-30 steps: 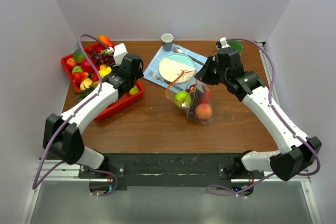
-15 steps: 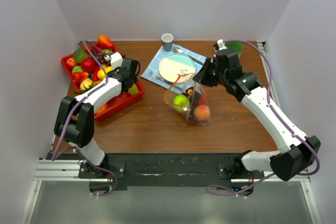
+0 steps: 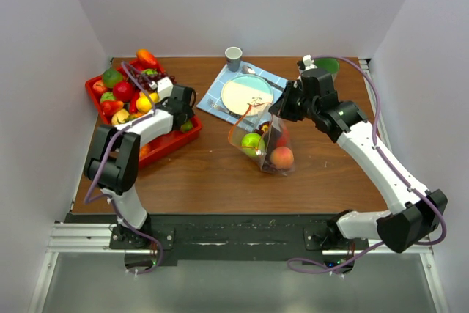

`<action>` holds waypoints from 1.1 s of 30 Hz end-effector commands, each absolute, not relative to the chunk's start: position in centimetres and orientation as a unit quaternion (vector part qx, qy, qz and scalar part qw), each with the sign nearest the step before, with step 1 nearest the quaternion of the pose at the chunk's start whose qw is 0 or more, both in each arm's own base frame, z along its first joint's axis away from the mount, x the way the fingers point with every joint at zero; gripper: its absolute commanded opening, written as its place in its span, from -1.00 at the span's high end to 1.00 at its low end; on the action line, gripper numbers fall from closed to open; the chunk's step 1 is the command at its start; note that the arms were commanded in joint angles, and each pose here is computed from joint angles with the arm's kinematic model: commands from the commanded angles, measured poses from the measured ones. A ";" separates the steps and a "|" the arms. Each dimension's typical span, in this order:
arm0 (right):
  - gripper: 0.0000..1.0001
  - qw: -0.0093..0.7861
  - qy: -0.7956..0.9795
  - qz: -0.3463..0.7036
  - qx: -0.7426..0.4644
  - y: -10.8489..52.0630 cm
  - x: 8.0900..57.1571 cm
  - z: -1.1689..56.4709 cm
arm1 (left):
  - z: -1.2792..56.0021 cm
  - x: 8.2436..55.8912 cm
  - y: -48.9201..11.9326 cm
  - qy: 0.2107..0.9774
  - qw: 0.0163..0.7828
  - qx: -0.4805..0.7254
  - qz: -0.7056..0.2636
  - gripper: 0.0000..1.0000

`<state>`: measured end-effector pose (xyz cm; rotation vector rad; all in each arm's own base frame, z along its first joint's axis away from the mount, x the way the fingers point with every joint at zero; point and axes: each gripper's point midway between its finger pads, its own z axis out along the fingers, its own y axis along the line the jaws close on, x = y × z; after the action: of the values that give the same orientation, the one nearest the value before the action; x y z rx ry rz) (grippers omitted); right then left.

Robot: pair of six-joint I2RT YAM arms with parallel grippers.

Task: Place the food in the zip-top bag and seal the zipper
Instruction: Pick up the fake fruit from the bin, then place the fake fruit in the zipper food storage bag.

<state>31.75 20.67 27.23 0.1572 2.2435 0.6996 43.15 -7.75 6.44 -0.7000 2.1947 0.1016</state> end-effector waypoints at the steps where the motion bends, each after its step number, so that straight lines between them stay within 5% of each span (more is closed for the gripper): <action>1: 1.00 0.411 0.860 0.298 0.048 21.1 31.8 29.6 | 5.3 43.1 -7.6 0.873 0.401 -0.275 0.038 0.13; 2: 1.00 0.412 0.860 0.299 0.047 21.1 31.8 29.7 | 5.6 43.1 -7.6 0.872 0.403 -0.275 0.037 0.32; 11: 1.00 0.412 0.857 0.305 0.044 21.4 31.7 30.1 | 12.6 41.4 -7.4 0.857 0.456 -0.238 0.003 0.71; 24: 1.00 0.413 0.856 0.308 0.053 21.5 31.7 30.4 | 25.2 34.5 -22.7 0.816 0.520 -0.075 -0.241 0.73; 33: 1.00 0.414 0.856 0.303 0.061 21.0 31.3 30.4 | 27.1 32.0 -29.2 0.804 0.518 -0.027 -0.290 0.73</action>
<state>31.38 21.02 27.16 0.1511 2.2549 0.7166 31.63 -26.92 23.76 -0.0542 2.0171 -0.6010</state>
